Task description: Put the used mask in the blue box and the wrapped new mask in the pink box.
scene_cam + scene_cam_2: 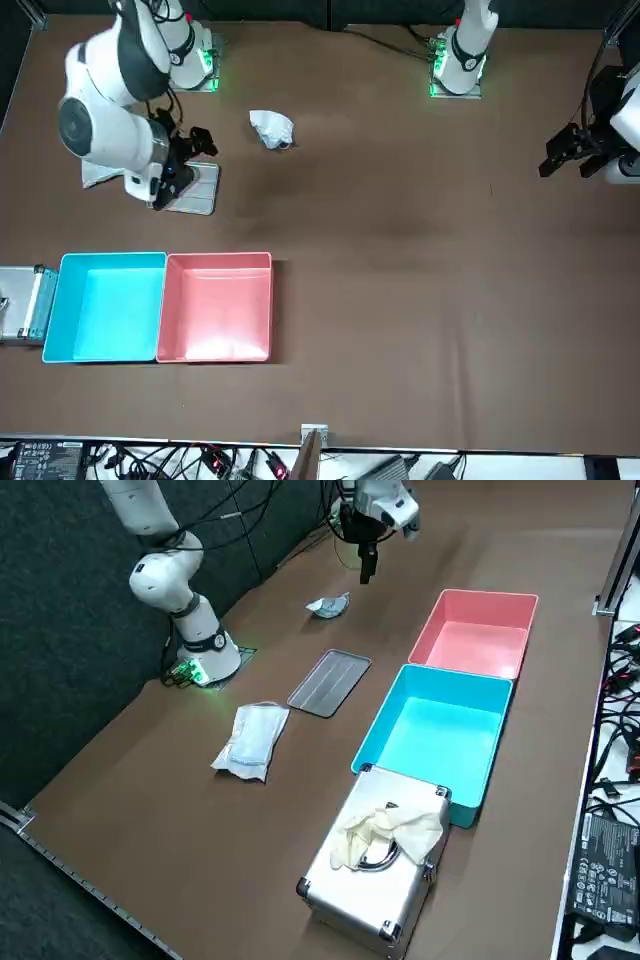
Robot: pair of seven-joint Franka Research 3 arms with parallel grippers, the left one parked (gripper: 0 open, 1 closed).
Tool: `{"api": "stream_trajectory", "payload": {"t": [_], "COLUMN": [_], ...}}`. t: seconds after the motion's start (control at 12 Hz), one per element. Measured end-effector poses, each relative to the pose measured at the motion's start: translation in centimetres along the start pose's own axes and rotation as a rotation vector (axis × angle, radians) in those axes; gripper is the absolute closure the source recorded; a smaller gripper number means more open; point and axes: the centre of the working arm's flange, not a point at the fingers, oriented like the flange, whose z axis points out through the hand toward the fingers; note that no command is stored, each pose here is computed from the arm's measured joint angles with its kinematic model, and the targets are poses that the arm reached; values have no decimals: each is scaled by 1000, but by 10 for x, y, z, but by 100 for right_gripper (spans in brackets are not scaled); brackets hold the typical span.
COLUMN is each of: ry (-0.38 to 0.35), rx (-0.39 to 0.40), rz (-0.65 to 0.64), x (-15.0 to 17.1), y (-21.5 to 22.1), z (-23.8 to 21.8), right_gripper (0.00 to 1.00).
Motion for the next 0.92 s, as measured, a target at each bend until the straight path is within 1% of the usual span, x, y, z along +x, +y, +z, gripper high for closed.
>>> {"api": "stream_trajectory", "payload": {"t": [0.25, 0.5, 0.58, 0.75, 0.92], "ry": [-30, -45, -47, -63, -72], "rx": [11, -3, -20, -43, -66], "rz": [-23, -80, -117, -165, -199], "x": [15, 30, 32, 26, 19], "y": [-12, -46, -69, -96, -114], "z": [28, 61, 96, 130, 158], "right_gripper": [0, 0, 0, 0, 0]}}
